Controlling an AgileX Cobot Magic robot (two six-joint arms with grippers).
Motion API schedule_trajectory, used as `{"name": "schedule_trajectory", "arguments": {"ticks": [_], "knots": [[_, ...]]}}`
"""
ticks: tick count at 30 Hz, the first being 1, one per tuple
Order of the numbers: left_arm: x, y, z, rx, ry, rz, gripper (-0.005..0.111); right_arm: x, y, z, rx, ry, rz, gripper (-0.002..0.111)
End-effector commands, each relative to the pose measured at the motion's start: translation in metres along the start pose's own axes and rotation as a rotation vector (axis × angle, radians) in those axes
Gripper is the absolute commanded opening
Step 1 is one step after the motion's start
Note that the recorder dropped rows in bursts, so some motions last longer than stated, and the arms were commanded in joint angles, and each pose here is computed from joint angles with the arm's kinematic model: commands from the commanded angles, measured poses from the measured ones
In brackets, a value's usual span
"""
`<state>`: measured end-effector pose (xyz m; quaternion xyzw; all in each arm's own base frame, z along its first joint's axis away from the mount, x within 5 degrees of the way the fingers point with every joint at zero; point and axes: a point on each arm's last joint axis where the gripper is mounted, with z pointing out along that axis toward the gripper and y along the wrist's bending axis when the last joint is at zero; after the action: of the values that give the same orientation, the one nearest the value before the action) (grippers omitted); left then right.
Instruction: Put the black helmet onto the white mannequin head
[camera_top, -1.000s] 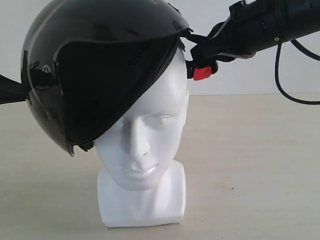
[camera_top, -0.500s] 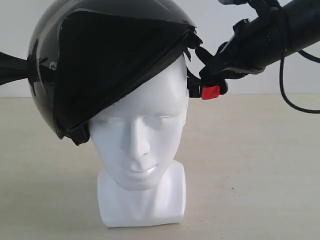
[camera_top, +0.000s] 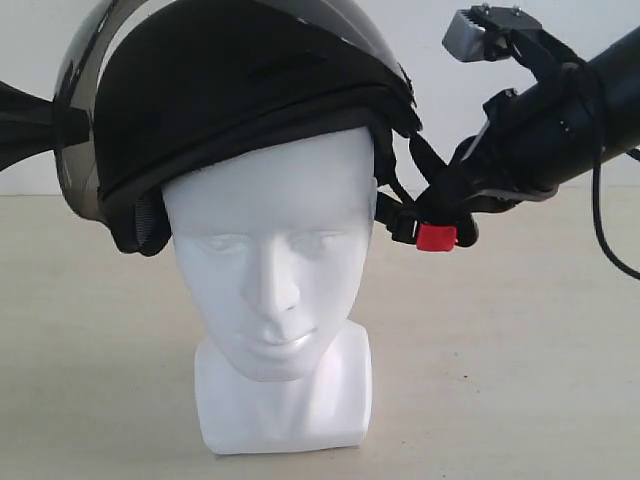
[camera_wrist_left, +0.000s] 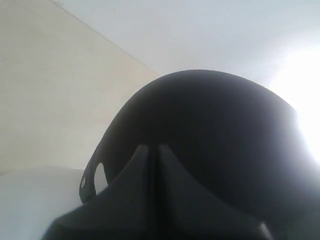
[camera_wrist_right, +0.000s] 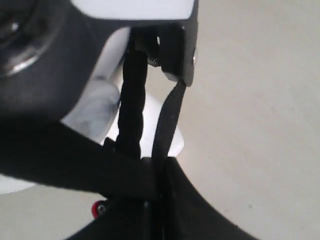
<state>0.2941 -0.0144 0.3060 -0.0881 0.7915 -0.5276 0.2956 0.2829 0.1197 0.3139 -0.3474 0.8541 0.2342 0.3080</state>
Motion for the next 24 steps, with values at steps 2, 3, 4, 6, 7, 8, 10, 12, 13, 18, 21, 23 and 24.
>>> {"name": "schedule_trajectory", "arguments": {"ticks": [2,3,4,6,7,8,10,12,13,18,21,23,24], "knots": [[-0.004,-0.013,-0.001,0.037,-0.013,0.036,0.004,0.013,0.01,-0.011,-0.027,0.041,-0.023,0.0],[-0.005,-0.013,-0.001,0.043,-0.018,0.032,0.004,0.014,0.011,-0.011,-0.036,0.047,-0.022,0.0],[-0.005,-0.014,-0.001,0.05,-0.024,0.027,0.004,0.015,0.012,-0.011,-0.042,0.05,-0.019,0.0],[-0.006,-0.015,-0.001,0.057,-0.03,0.022,0.004,0.017,0.013,-0.011,-0.048,0.057,-0.018,0.0],[-0.006,-0.015,-0.001,0.06,-0.031,0.021,0.004,0.017,0.014,-0.012,-0.051,0.059,-0.019,0.0],[-0.005,-0.015,0.0,0.062,-0.027,0.022,0.004,0.018,0.017,-0.014,-0.07,0.07,-0.021,0.0],[-0.004,-0.017,0.001,0.068,-0.022,0.022,0.004,0.02,0.022,-0.017,-0.103,0.083,-0.026,0.0],[-0.004,-0.018,0.002,0.081,-0.023,0.028,0.004,0.02,0.023,-0.017,-0.112,0.087,-0.029,0.0],[-0.004,-0.019,0.002,0.09,-0.024,0.025,0.004,0.02,0.023,-0.017,-0.116,0.091,-0.029,0.0],[-0.003,-0.02,0.002,0.105,-0.011,0.024,0.004,0.026,0.024,-0.015,-0.137,0.118,-0.034,0.0],[-0.003,-0.02,0.002,0.107,-0.009,0.028,0.004,0.023,0.021,-0.014,-0.099,0.086,-0.034,0.0],[-0.002,-0.021,0.002,0.111,-0.005,0.029,0.004,0.021,0.019,-0.014,-0.084,0.066,-0.03,0.0],[-0.002,-0.021,0.002,0.113,-0.003,0.029,0.004,0.021,0.019,-0.014,-0.082,0.061,-0.028,0.0]]}}
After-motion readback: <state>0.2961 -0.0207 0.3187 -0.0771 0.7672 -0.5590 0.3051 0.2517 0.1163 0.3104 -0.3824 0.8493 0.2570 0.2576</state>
